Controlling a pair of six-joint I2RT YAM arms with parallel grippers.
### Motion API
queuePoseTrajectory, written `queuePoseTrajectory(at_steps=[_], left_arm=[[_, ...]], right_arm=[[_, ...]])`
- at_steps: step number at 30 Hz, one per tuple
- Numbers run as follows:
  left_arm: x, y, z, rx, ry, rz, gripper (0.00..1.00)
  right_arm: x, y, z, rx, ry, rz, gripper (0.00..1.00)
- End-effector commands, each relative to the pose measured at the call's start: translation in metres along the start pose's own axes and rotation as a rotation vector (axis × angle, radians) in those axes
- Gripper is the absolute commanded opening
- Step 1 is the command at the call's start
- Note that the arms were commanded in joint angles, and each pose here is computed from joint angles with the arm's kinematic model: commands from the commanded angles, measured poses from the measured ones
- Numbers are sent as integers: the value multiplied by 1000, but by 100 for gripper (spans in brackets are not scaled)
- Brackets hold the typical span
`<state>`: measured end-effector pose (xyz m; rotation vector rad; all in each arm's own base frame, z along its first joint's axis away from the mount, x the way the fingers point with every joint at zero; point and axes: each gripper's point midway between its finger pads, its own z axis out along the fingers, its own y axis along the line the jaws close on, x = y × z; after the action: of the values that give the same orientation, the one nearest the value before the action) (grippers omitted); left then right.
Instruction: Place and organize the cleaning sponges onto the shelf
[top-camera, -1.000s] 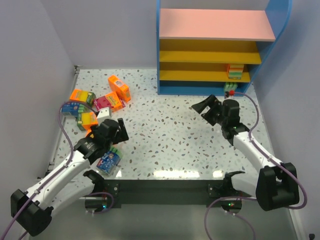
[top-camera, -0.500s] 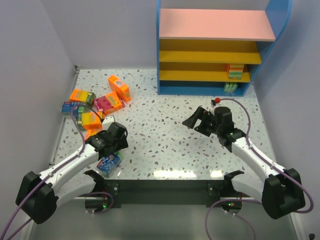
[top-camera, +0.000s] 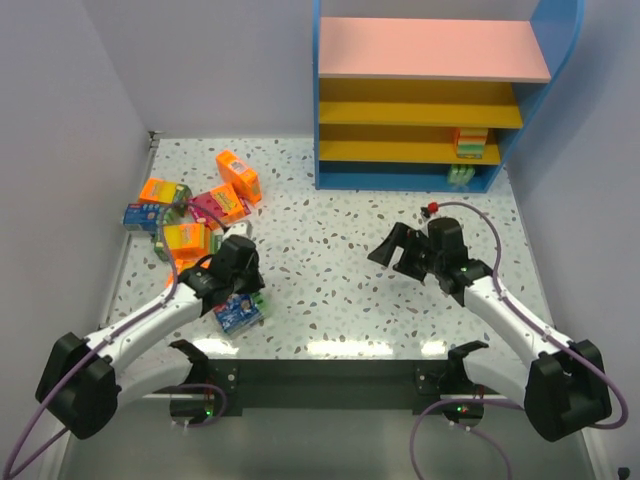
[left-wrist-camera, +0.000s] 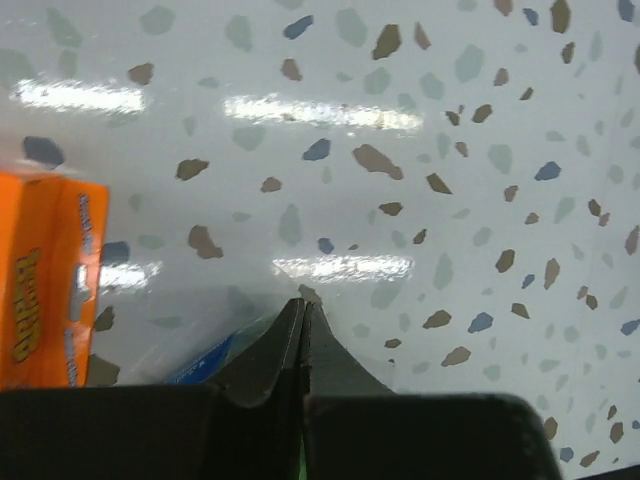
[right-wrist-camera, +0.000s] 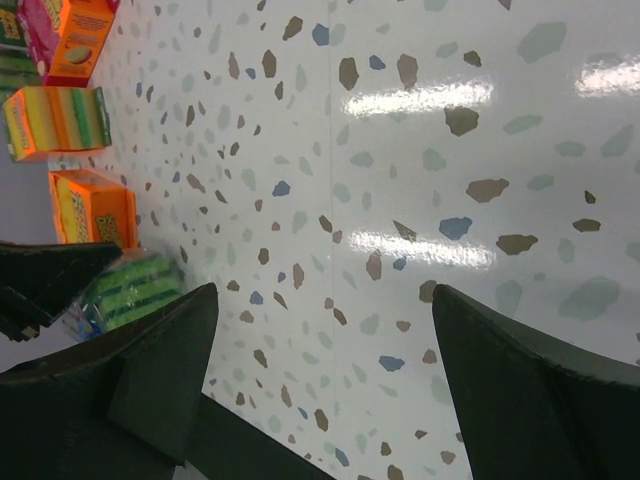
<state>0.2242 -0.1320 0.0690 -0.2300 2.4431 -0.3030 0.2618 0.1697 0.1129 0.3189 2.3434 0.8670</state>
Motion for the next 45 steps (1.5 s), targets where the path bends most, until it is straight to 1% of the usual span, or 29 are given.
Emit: queuePoseTrajectory(at_steps=[1, 2, 3, 4, 5, 6, 8, 9, 11, 12, 14, 15, 17, 18, 19, 20, 23, 26, 28, 31, 34, 35, 36, 37, 39, 40, 42, 43, 45], left_arm=[[-43, -65, 0, 246, -84, 59, 0], [-50, -82, 0, 312, -92, 74, 0], [-57, -93, 7, 324, -91, 111, 0], [-55, -110, 7, 398, -63, 139, 0], [-59, -120, 10, 426, -60, 163, 0], [-67, -134, 13, 466, -81, 196, 0], [-70, -162, 26, 530, -42, 242, 0], [-78, -186, 34, 579, -54, 285, 0], [-77, -207, 42, 625, -30, 336, 0], [-79, -224, 49, 649, -23, 355, 3], [-79, -236, 56, 666, -13, 370, 12], [-81, -243, 61, 676, -9, 373, 20], [-87, -246, 62, 674, -32, 368, 36], [-89, -245, 60, 668, -45, 364, 51], [-93, -243, 59, 656, -64, 360, 57], [-96, -242, 57, 650, -80, 357, 69], [-107, -236, 47, 624, -132, 347, 78], [-123, -226, 28, 589, -206, 316, 81], [-138, -211, 11, 540, -286, 278, 84], [-147, -181, -4, 460, -339, 209, 87], [-143, -150, -6, 413, -334, 168, 86], [-137, -134, -2, 396, -324, 160, 80], [-131, -131, -1, 414, -306, 165, 77], [-126, -129, 1, 430, -295, 170, 65], [-108, -120, 8, 451, -243, 175, 54], [-105, -121, 10, 468, -241, 181, 43], [-92, -121, 15, 497, -212, 191, 31], [-87, -118, 20, 492, -198, 196, 22], [-84, -116, 25, 478, -190, 204, 14]], right_arm=[[-12, 2, -14, 41, -46, -38, 91], [-11, -5, -16, 74, -48, -34, 91], [-16, -12, -17, 114, -75, -32, 92], [-17, -14, -20, 129, -87, -31, 92], [-17, -19, -21, 149, -91, -25, 94], [-19, -24, -22, 174, -106, -25, 94], [-20, -26, -25, 184, -119, -28, 95], [-21, -27, -26, 189, -127, -30, 95], [-23, -27, -28, 189, -133, -28, 95], [-22, -27, -28, 187, -131, -30, 95], [-23, -27, -28, 186, -133, -28, 96], [-23, -27, -28, 188, -131, -30, 96], [-23, -27, -29, 189, -130, -35, 96], [-24, -26, -30, 188, -133, -38, 97], [-24, -26, -30, 188, -133, -44, 97], [-24, -26, -30, 188, -134, -47, 98], [-26, -24, -29, 180, -132, -58, 98], [-28, -16, -25, 146, -114, -90, 98], [-29, -11, -20, 119, -102, -113, 97], [-24, 2, -9, 40, -49, -148, 96], [-21, 14, 2, -31, -5, -165, 94], [-22, 18, 5, -46, 0, -166, 93], [-22, 25, 8, -83, 4, -167, 93], [-21, 25, 12, -87, 15, -158, 93], [-23, 37, 16, -144, 14, -153, 92], [-21, 38, 21, -148, 27, -148, 92], [-22, 49, 25, -179, 34, -168, 91], [-25, 56, 26, -190, 31, -179, 91], [-19, 62, 35, -196, 61, -200, 91]])
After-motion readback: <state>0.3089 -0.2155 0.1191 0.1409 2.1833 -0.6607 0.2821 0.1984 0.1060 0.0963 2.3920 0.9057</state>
